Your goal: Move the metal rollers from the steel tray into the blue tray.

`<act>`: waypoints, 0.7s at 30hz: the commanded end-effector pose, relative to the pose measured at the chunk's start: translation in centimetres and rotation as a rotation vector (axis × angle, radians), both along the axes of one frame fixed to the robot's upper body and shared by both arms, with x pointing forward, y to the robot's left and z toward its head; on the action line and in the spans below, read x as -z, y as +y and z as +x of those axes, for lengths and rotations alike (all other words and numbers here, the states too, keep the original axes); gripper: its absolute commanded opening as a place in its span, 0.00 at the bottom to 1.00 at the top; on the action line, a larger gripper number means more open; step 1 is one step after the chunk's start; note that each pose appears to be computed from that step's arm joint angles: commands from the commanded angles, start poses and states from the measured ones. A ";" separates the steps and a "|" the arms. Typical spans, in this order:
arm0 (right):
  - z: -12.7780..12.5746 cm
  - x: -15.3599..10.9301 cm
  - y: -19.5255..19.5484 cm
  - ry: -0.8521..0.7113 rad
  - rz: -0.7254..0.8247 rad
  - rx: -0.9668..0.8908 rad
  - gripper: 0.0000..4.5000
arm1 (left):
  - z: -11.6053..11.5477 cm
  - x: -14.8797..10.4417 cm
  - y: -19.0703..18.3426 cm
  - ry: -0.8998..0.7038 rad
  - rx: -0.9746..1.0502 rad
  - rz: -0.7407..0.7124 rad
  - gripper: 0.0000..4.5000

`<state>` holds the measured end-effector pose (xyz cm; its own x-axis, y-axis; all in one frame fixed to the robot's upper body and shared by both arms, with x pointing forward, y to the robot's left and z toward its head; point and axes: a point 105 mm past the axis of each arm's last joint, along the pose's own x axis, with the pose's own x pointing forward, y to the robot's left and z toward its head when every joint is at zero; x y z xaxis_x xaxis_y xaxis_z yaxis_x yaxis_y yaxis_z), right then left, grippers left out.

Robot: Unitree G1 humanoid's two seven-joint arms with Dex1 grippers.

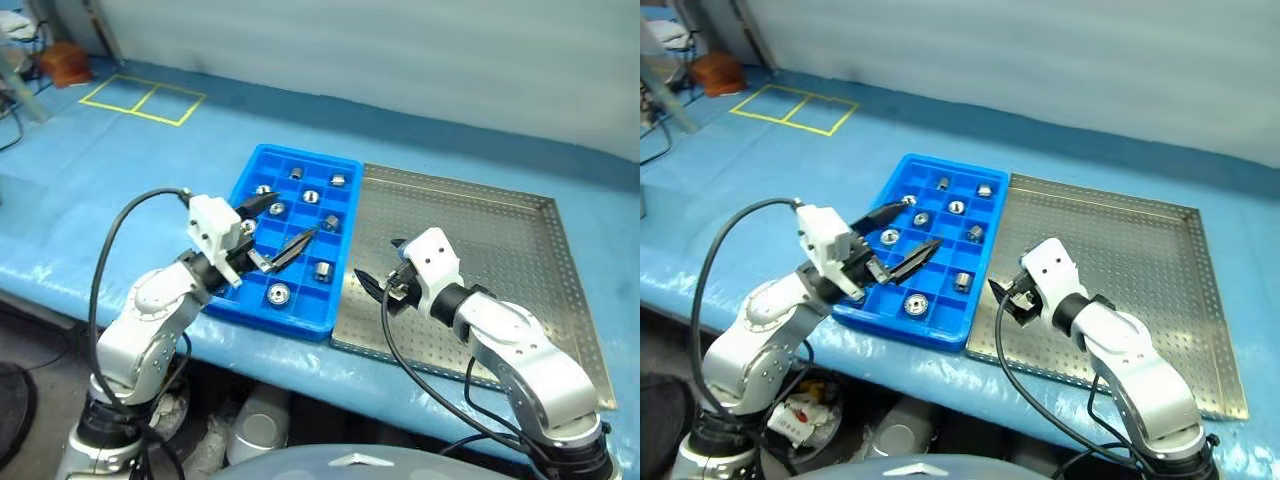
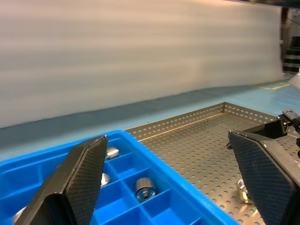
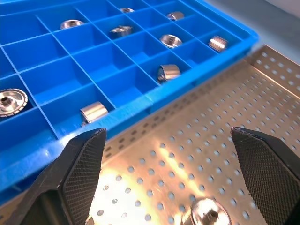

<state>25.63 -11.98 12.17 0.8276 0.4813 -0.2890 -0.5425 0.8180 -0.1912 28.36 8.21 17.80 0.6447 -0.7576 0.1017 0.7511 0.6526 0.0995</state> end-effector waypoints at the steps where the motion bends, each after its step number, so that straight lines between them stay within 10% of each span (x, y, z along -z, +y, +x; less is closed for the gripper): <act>1: -0.7 -1.5 -0.9 -0.067 0.008 0.074 1.00 | 1.5 0.2 -1.4 0.020 0.005 0.056 1.00; 21: -3.7 -0.7 -3.3 -0.066 0.035 0.315 1.00 | 4.2 6.7 -7.1 0.226 0.363 0.503 1.00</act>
<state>22.17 -15.55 11.36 0.9347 0.2066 -0.2891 -0.2633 0.9491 -0.1730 32.25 1.65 10.37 0.3098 -0.8463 -0.4334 0.9493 0.3012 0.0904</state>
